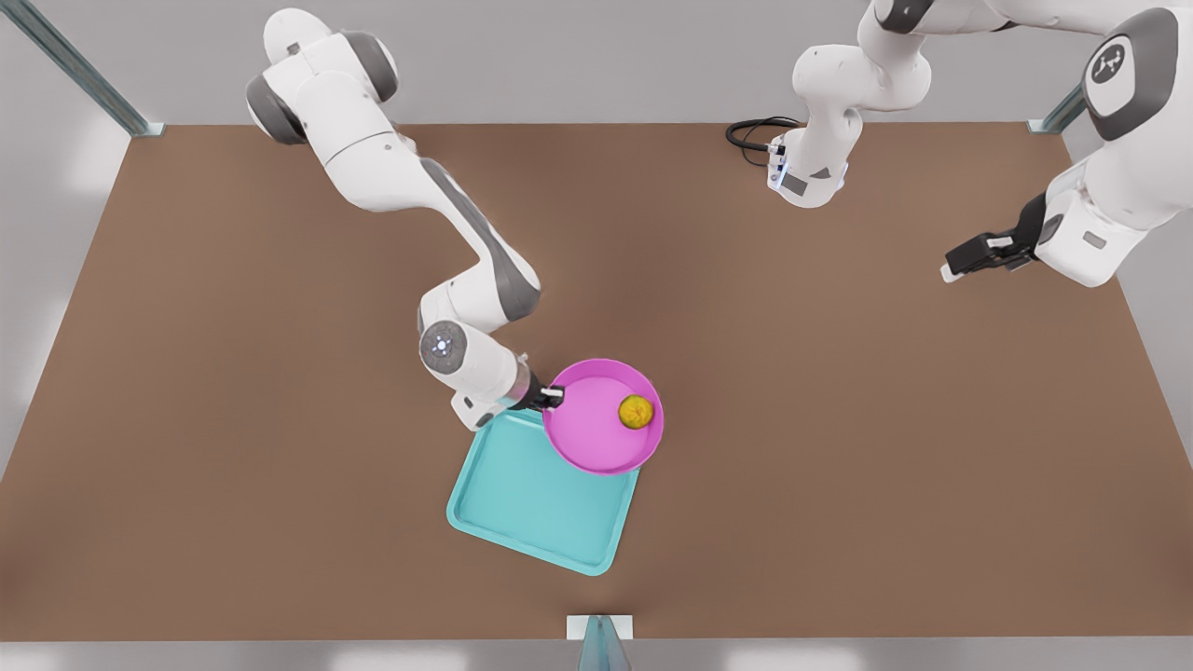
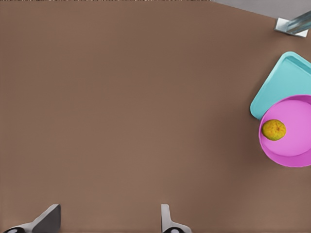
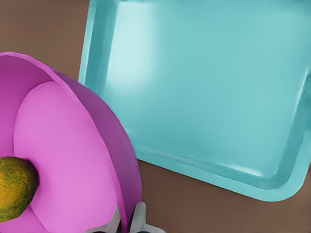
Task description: Place the orange on the plate with the left arm and the plate on the tray with the right arm
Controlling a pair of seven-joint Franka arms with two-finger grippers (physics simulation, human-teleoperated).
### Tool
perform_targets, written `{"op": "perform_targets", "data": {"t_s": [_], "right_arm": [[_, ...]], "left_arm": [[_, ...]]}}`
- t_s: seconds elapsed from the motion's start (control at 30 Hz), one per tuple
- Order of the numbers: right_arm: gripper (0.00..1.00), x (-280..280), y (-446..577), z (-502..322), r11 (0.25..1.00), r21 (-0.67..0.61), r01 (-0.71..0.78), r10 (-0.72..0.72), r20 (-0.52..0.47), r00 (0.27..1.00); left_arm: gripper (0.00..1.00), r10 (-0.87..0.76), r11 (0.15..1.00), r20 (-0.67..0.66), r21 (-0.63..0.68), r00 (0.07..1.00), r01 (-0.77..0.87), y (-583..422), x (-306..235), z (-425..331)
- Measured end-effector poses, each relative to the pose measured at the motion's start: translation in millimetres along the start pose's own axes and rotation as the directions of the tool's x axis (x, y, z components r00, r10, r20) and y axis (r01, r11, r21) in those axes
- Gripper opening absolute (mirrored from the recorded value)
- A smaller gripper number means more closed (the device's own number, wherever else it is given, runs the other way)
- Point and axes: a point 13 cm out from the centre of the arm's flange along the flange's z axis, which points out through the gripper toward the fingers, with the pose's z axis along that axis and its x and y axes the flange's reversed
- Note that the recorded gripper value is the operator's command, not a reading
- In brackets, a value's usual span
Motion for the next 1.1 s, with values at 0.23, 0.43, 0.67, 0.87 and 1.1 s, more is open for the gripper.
{"op": "perform_targets", "data": {"t_s": [0.23,0.43,0.67,0.87,1.1], "right_arm": [[0.21,-65,-73,-6,0.995,0.001,-0.095,0.095,0.038,0.995],[1.00,-97,-86,-14,0.996,-0.012,-0.088,0.089,0.078,0.993],[1.00,-94,-76,-47,0.998,-0.018,-0.056,0.058,0.099,0.993],[1.00,-100,-222,-231,0.962,0.272,-0.013,-0.028,0.148,0.989],[1.00,-32,-272,-410,0.894,0.440,0.087,-0.169,0.150,0.974]], "left_arm": [[1.00,0.004,1.000,0.000,-0.001,1.000,-0.004,0,1,0],[1.00,0.002,1.000,-0.004,-0.005,1.000,-0.002,1,1,2],[1.00,0.002,1.000,-0.004,-0.006,1.000,-0.002,1,1,2],[1.00,0.003,1.000,-0.026,-0.013,1.000,-0.003,1,-1,9],[1.00,0.003,1.000,-0.048,-0.020,0.999,-0.004,1,0,15]]}}
